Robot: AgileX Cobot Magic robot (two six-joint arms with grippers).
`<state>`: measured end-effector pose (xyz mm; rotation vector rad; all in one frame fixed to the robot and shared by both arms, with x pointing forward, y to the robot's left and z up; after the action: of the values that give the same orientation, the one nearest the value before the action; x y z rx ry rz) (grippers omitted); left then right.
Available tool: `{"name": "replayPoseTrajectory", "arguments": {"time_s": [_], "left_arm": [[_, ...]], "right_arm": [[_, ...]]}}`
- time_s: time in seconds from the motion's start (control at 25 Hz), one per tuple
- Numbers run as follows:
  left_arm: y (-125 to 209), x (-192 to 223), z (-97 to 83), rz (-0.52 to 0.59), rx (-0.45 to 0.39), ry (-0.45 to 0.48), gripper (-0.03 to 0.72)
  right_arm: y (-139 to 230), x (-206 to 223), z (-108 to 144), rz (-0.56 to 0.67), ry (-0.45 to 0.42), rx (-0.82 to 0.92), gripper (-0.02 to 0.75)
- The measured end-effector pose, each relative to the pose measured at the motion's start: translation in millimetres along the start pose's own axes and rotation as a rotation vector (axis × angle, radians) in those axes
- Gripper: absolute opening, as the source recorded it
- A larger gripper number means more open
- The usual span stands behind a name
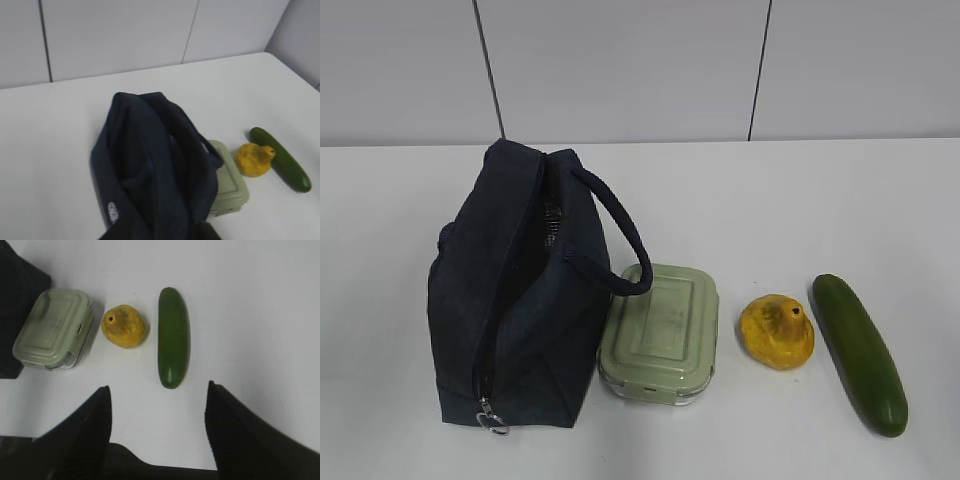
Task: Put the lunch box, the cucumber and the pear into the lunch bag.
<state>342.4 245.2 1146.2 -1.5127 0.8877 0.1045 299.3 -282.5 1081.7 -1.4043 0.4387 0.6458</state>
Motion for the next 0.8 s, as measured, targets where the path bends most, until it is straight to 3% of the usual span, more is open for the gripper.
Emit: {"name": "replayPoseTrajectory", "arguments": {"time_s": [0.32,0.48,0.64,0.8], "left_arm": [[-24.6,63.8,-0.7,0.102,-0.042,0.147,0.242],[-27.4,104.9,5.4,0.216,-0.063,0.183,0.244],[-43.1,125.3,19.2,0.243,-0.095,0.170,0.253],[-54.6,137.8,48.3,0.321,-0.159,0.159,0.334]], "right_arm": [[-59.5,77.3,-10.1,0.232,-0.032,-0.055,0.463],[-84.6,125.7,-14.2,0.356,-0.083,-0.063,0.463],[-101.7,164.0,-16.1,0.421,-0.135,-0.050,0.462],[-102.1,191.2,-20.8,0.491,-0.144,-0.043,0.463]]}}
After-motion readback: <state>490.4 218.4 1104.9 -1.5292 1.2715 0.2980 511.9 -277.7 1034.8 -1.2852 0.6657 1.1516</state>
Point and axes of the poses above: a point on each arm's last joint axis where the gripper is mounted, x pointing out along that axis toward the gripper, z along the wrist's bending axis when the last joint is at zero, y = z × x, the point moved 1 cm from there along x, pointing out along that axis toward the gripper, and after that the axes turned 2 degrees about -x, right-handed, at the moved point
